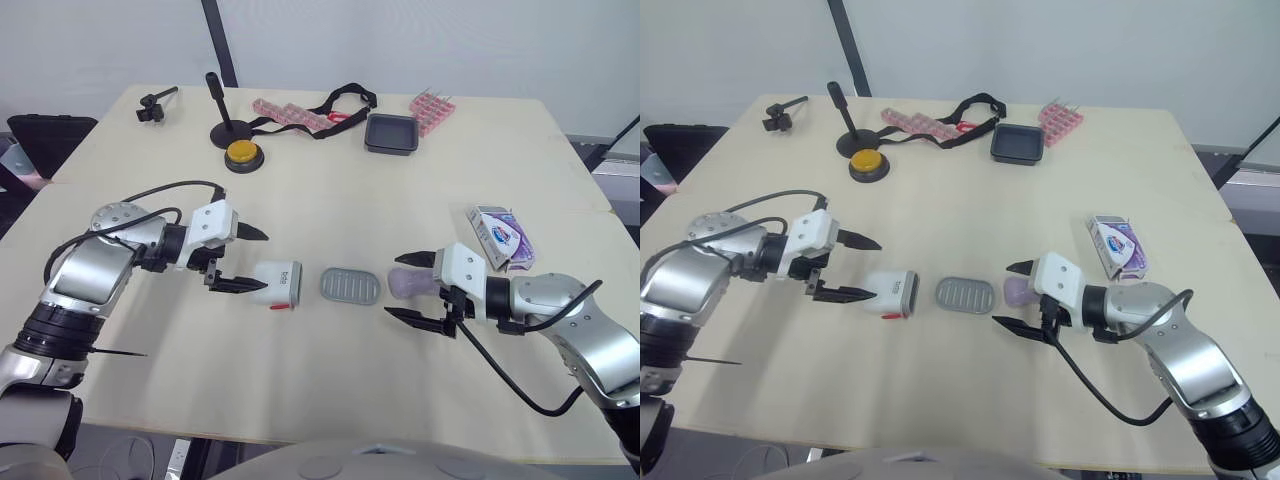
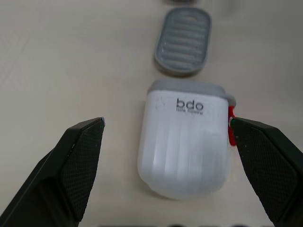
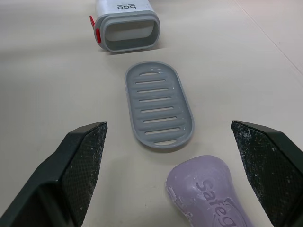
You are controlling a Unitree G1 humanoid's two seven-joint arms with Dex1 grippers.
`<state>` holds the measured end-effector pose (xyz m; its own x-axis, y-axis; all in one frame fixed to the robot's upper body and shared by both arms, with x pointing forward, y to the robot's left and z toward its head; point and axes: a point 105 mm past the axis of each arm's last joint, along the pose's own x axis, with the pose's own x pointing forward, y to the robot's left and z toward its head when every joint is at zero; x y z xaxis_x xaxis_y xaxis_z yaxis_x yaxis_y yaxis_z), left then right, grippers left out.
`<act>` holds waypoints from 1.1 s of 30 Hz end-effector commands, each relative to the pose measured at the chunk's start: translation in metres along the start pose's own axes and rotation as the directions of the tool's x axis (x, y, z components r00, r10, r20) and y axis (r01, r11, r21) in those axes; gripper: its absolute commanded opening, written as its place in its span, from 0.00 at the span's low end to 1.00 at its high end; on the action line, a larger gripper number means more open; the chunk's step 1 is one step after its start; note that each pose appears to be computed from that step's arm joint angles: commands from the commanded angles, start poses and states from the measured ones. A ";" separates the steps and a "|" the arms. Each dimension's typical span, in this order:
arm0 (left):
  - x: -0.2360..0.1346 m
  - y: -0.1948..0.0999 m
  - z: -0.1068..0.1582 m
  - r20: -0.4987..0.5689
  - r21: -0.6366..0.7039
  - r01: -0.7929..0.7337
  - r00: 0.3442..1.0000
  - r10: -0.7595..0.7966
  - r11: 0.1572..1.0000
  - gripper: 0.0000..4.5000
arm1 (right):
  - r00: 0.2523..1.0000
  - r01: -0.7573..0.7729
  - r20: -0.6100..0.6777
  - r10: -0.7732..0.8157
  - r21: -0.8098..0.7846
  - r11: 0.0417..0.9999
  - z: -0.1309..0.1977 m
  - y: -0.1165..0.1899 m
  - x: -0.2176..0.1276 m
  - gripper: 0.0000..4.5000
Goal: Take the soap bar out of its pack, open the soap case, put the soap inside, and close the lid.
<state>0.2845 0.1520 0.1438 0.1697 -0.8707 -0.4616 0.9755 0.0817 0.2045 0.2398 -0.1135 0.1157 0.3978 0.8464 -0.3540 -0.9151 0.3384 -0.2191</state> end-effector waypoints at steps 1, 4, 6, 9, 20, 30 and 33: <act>-0.002 -0.003 0.024 0.101 0.044 -0.008 0.995 0.004 0.999 1.00 | 1.000 0.018 -0.002 -0.018 -0.025 1.000 0.007 -0.006 -0.005 1.00; 0.006 -0.013 0.034 0.197 0.073 0.003 0.980 -0.018 0.997 1.00 | 0.998 0.037 -0.054 -0.038 -0.022 0.999 0.000 -0.013 -0.007 1.00; 0.013 -0.022 0.036 0.229 0.076 0.030 0.972 -0.046 0.997 1.00 | 0.995 0.034 -0.091 -0.036 -0.020 0.999 -0.004 -0.014 -0.009 1.00; 0.022 -0.037 0.037 0.243 0.062 0.077 0.966 -0.090 0.995 1.00 | 0.984 0.025 -0.176 -0.029 -0.024 0.999 -0.008 -0.019 -0.011 1.00; 0.037 -0.050 0.034 0.268 0.066 0.060 0.960 -0.076 0.996 1.00 | 0.894 -0.100 -0.445 0.044 -0.103 0.990 -0.014 -0.045 -0.018 1.00; 0.041 -0.050 0.016 0.231 0.056 0.014 0.973 -0.026 0.998 1.00 | 0.847 -0.194 -0.521 0.109 -0.111 0.975 -0.022 -0.049 -0.005 1.00; 0.040 -0.048 0.008 0.206 0.050 0.003 0.978 -0.013 0.999 1.00 | 0.837 -0.199 -0.536 0.108 -0.116 0.973 -0.023 -0.051 0.000 1.00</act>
<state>0.2416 0.1052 0.1220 0.1066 -0.9595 -0.2609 0.9746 0.0488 0.2186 0.2831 -0.1405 0.1004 0.2472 0.5400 -0.8045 -0.9688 0.1238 -0.2146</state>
